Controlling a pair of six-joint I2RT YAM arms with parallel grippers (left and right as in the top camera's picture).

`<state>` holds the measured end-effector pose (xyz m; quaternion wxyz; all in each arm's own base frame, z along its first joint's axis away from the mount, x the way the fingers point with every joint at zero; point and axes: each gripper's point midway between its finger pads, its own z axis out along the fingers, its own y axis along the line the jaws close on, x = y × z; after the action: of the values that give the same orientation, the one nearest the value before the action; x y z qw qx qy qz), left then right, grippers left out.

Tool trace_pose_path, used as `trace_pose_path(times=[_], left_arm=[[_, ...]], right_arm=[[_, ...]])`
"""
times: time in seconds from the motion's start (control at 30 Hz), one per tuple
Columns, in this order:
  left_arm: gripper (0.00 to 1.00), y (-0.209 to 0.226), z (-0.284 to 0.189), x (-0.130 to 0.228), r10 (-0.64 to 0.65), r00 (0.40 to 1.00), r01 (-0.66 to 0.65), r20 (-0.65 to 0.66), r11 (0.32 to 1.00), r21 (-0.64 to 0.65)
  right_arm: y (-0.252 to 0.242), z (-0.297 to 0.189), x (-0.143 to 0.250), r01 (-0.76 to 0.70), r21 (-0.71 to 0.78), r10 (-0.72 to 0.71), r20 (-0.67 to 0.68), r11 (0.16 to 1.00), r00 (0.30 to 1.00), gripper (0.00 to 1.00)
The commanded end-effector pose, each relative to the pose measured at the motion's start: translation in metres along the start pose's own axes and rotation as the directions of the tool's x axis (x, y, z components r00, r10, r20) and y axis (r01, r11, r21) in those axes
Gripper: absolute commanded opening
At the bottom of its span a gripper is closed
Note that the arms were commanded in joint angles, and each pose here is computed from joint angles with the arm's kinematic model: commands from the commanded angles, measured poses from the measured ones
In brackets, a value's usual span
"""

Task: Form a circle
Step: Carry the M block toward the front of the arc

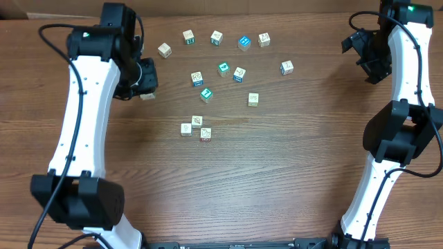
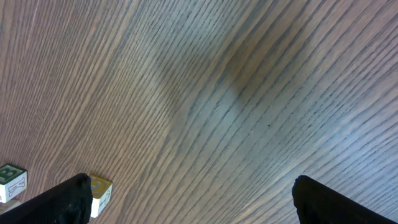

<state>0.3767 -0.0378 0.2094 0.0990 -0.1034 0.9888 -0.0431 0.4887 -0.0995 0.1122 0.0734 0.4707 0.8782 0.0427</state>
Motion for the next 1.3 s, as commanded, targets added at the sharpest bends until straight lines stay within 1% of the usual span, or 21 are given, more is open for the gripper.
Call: trace_pose_path(times=[0.0, 0.03, 0.1, 0.23, 0.43, 0.57, 0.7, 0.8, 1.0, 1.03, 1.17, 1.27], left_arm=[[0.14, 0.001, -0.020, 0.016, -0.031, 0.999, 0.031, -0.016, 1.000, 0.004], [0.10, 0.002, -0.020, 0.021, -0.031, 0.999, 0.031, -0.037, 1.000, 0.002], [0.07, 0.002, -0.020, 0.034, -0.028, 0.996, 0.028, -0.089, 1.000, -0.004], [0.07, 0.000, -0.021, 0.052, -0.001, 0.988, -0.002, -0.154, 1.000, -0.024], [0.07, -0.011, -0.017, 0.072, 0.061, 0.975, -0.073, -0.212, 0.996, -0.050], [0.07, -0.016, -0.002, 0.092, 0.110, 0.955, -0.138, -0.277, 0.987, -0.083], [0.04, -0.022, 0.015, 0.114, 0.145, 0.927, -0.190, -0.345, 0.977, -0.101], [0.04, -0.028, 0.029, 0.125, 0.164, 0.917, -0.215, -0.364, 0.971, -0.103], [0.05, -0.031, 0.065, 0.149, 0.162, 0.900, -0.230, -0.404, 0.965, -0.125], [0.05, -0.033, 0.077, 0.154, 0.151, 0.902, -0.221, -0.403, 0.966, -0.132], [0.05, -0.036, 0.100, 0.160, 0.155, 0.911, -0.218, -0.382, 0.968, -0.128], [0.04, -0.041, 0.118, 0.163, 0.176, 0.917, -0.229, -0.359, 0.967, -0.109]], right_arm=[[0.004, -0.017, -0.005, 0.003, -0.030, -0.002, 0.034, 1.000, 0.999, 1.00], [0.004, -0.017, -0.005, 0.003, -0.030, -0.002, 0.034, 1.000, 0.999, 1.00], [0.004, -0.017, -0.005, 0.003, -0.030, -0.002, 0.034, 1.000, 0.999, 1.00], [0.004, -0.017, -0.005, 0.003, -0.030, -0.002, 0.034, 1.000, 0.999, 1.00], [0.004, -0.017, -0.005, 0.003, -0.030, -0.002, 0.034, 1.000, 0.999, 1.00], [0.004, -0.017, -0.005, 0.003, -0.030, -0.002, 0.034, 1.000, 0.999, 1.00], [0.004, -0.017, -0.005, 0.003, -0.030, -0.002, 0.034, 1.000, 0.999, 1.00], [0.004, -0.017, -0.005, 0.003, -0.030, -0.002, 0.034, 1.000, 0.999, 1.00], [0.004, -0.017, -0.005, 0.003, -0.030, -0.002, 0.034, 1.000, 0.999, 1.00], [0.004, -0.017, -0.005, 0.003, -0.030, -0.002, 0.034, 1.000, 0.999, 1.00], [0.004, -0.017, -0.005, 0.003, -0.030, -0.002, 0.034, 1.000, 0.999, 1.00], [0.004, -0.017, -0.005, 0.004, -0.030, -0.003, 0.034, 1.000, 0.999, 1.00]])
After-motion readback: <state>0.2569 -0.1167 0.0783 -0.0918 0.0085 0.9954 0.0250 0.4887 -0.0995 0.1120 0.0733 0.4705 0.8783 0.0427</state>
